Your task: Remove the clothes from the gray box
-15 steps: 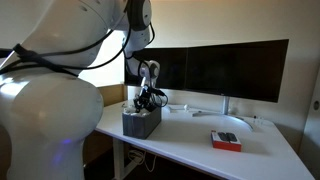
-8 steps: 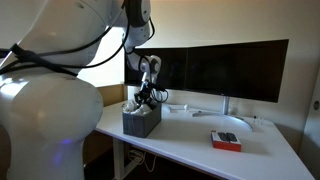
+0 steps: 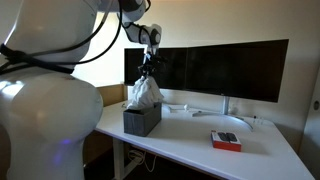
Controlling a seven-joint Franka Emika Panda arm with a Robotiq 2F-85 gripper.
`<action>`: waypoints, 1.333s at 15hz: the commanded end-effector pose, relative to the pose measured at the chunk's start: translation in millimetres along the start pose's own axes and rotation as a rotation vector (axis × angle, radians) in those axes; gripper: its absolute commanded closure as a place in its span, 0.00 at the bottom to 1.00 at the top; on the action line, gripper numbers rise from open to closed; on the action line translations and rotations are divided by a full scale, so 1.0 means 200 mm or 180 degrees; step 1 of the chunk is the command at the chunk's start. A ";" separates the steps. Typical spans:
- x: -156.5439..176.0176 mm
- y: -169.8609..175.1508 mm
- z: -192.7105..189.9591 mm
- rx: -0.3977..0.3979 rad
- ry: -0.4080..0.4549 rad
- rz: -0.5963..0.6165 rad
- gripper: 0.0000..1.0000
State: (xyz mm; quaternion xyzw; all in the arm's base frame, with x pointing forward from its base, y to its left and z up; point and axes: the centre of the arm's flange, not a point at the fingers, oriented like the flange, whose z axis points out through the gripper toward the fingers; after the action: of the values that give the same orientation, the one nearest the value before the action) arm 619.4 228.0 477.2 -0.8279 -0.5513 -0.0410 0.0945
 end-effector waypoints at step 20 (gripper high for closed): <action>0.79 -0.78 -0.47 -0.0031 0.0479 -0.1974 0.94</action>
State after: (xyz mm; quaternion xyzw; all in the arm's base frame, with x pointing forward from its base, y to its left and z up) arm 550.7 397.9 612.4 -0.6486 -0.7416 -0.1413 0.0971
